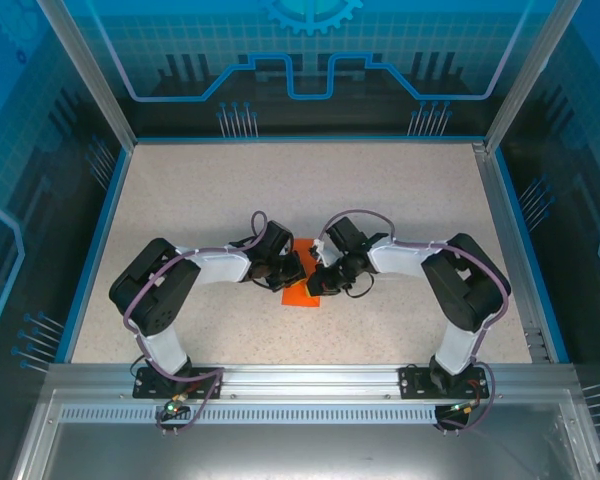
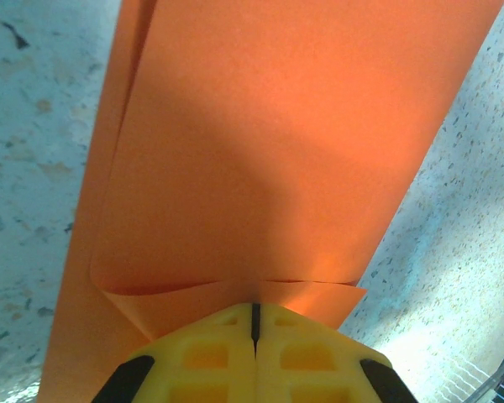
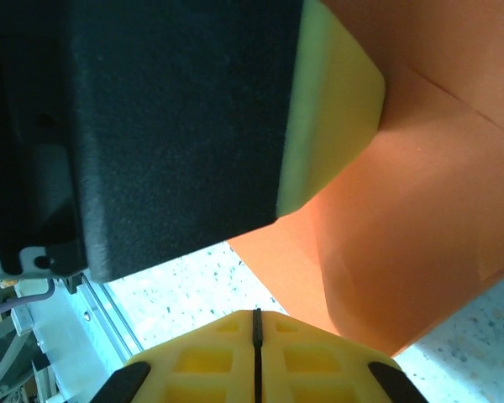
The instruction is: Fold a paper plane with a square sheet of paper (pick it up from the middle)
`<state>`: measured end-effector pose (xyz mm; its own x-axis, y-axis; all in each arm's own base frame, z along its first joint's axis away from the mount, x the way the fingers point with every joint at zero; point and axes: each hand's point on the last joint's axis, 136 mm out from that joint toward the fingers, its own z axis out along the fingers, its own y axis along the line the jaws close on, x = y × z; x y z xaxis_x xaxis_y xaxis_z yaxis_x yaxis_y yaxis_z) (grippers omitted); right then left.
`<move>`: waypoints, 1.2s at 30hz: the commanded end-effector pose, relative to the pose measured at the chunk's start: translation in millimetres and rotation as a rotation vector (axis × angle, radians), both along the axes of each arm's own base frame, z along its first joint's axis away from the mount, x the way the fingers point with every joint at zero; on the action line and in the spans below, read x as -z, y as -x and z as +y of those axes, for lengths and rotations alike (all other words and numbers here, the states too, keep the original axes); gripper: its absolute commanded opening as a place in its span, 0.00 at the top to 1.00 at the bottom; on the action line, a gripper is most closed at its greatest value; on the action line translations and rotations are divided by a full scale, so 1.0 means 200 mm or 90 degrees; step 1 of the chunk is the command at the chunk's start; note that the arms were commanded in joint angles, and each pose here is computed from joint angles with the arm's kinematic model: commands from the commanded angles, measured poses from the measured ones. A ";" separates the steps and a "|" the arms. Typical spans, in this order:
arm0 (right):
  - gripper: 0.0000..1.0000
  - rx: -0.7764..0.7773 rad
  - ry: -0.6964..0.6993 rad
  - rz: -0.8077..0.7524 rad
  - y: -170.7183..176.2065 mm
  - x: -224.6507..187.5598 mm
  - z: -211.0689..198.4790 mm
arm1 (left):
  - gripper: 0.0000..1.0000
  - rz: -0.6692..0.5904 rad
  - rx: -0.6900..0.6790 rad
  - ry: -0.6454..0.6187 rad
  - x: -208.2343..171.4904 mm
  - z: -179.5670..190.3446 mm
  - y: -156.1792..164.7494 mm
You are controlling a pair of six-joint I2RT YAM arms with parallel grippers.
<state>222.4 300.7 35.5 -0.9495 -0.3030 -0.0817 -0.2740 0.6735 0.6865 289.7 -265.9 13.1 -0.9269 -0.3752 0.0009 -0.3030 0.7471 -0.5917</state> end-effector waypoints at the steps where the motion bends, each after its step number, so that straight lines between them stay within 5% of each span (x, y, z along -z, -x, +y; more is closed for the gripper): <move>1: 0.92 -0.003 -0.001 0.013 0.00 0.02 0.04 | 1.00 0.051 0.006 -0.064 0.15 0.09 0.09; 14: 0.90 0.003 0.084 0.047 0.06 0.19 -0.08 | 1.00 0.057 0.005 -0.070 0.16 0.10 0.10; 32: 0.87 0.002 0.034 0.064 0.11 0.11 -0.08 | 1.00 0.065 0.004 -0.079 0.19 0.11 0.11; 36: 0.89 0.012 0.107 0.096 0.17 0.26 -0.17 | 1.00 0.065 0.006 -0.079 0.19 0.11 0.11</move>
<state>209.7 288.5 9.3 -0.9536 -0.3008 -0.0155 -0.2357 0.7131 0.6602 290.1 -266.2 12.2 -0.9271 -0.3747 0.0020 -0.3035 0.7477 -0.5906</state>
